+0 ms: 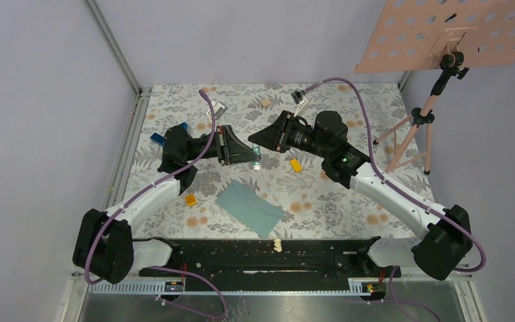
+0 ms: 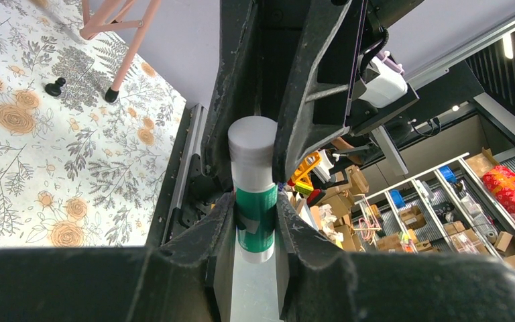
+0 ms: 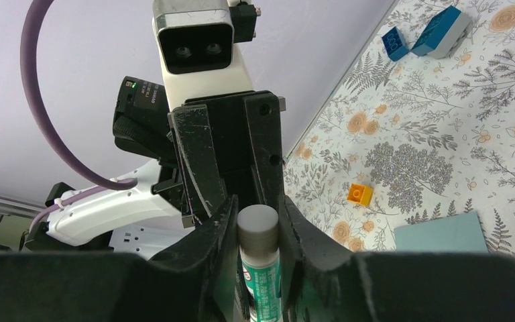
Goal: Place the letter into the envelope and seal it
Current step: Close the solid glue cap on the solid glue.
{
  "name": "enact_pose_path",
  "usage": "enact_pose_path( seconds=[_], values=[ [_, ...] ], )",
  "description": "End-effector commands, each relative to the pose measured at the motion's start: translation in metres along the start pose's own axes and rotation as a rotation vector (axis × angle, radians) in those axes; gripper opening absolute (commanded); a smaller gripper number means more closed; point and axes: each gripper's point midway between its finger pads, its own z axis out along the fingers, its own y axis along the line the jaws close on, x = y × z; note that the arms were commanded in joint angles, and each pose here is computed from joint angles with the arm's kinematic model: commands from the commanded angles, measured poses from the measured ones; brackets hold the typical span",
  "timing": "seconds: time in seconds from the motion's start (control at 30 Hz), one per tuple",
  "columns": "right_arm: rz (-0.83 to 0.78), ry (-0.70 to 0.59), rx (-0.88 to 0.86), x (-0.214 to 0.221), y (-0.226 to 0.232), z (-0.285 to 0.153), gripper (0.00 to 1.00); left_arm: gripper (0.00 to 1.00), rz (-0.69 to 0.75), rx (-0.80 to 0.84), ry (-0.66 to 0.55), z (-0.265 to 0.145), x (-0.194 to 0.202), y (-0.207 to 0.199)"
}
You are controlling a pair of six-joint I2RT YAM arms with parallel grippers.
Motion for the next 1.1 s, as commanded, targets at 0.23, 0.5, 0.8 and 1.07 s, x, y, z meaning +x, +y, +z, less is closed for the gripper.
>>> enact_pose_path(
  seconds=[0.23, 0.5, 0.8, 1.07],
  values=[
    [-0.039, 0.034, -0.086, 0.012, 0.02, -0.012, 0.0, 0.0, 0.054, -0.019, -0.043, -0.001, -0.017, 0.0],
    [-0.069, 0.07, -0.055, 0.038, 0.018, -0.019, 0.0, 0.0, 0.056, -0.054, -0.076, -0.001, -0.028, 0.003],
    [-0.146, 0.099, 0.015, 0.062, 0.007, -0.025, 0.0, 0.0, 0.046, -0.07, -0.099, -0.002, -0.034, 0.006],
    [-0.164, 0.118, 0.025, 0.072, 0.005, -0.025, 0.0, 0.0, 0.038, -0.076, -0.109, -0.001, -0.036, 0.008]
  ],
)
